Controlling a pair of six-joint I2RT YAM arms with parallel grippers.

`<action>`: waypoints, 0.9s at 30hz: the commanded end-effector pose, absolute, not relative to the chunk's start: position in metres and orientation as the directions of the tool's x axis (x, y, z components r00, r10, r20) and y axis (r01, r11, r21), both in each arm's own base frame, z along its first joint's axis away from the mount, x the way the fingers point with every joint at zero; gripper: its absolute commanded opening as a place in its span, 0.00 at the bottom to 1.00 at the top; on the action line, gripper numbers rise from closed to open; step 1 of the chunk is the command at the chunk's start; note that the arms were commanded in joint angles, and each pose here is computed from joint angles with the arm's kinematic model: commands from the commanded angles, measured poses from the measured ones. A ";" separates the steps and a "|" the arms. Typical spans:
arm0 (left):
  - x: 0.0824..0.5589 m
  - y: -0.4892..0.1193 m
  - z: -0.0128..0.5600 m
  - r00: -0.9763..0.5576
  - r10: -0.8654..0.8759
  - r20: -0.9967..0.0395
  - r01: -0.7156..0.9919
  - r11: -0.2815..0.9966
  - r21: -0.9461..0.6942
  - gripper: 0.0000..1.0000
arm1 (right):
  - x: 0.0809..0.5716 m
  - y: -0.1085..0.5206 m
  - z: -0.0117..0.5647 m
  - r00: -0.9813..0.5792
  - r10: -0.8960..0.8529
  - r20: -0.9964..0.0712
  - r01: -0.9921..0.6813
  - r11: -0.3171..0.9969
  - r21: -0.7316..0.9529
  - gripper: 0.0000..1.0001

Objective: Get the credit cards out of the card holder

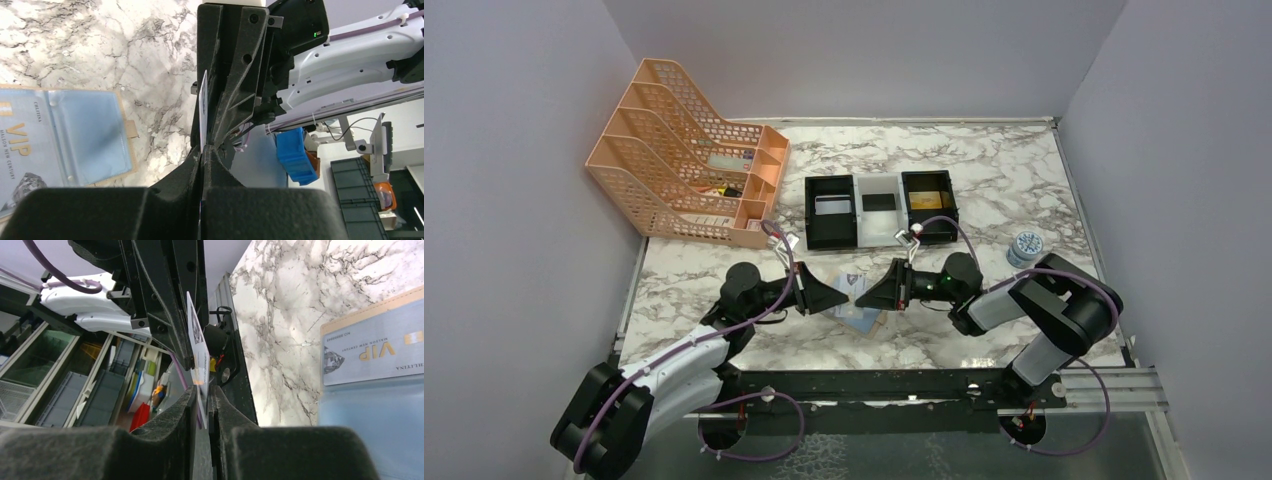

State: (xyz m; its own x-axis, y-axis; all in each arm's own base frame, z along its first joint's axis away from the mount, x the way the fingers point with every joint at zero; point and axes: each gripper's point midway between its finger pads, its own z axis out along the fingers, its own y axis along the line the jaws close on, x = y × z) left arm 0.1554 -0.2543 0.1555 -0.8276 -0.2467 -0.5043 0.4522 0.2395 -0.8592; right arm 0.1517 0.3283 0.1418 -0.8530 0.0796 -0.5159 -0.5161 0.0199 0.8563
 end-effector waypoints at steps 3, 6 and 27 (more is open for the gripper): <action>0.149 -0.254 0.163 -0.821 -0.243 -0.517 0.482 0.191 -0.855 0.00 | 0.149 0.331 0.167 -0.821 0.106 -0.562 -0.570 -0.074 0.818 0.14; 0.149 -0.254 0.162 -0.821 -0.244 -0.516 0.481 0.192 -0.856 0.00 | 0.151 0.332 0.168 -0.819 0.109 -0.563 -0.572 -0.072 0.817 0.14; 0.184 -0.232 0.134 -0.770 -0.368 -0.522 0.352 0.437 -0.828 0.99 | 0.210 0.306 0.138 -0.728 0.193 -0.658 -0.538 0.434 0.722 0.01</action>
State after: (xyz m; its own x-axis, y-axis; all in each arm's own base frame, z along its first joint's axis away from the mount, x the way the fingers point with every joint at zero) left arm 0.1612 -0.2453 0.1425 -0.8185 -0.3182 -0.4783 0.3961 0.2904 -0.8711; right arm 0.1764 0.3207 0.1624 -0.7792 0.1829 -0.5995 -0.5760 0.1683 0.7999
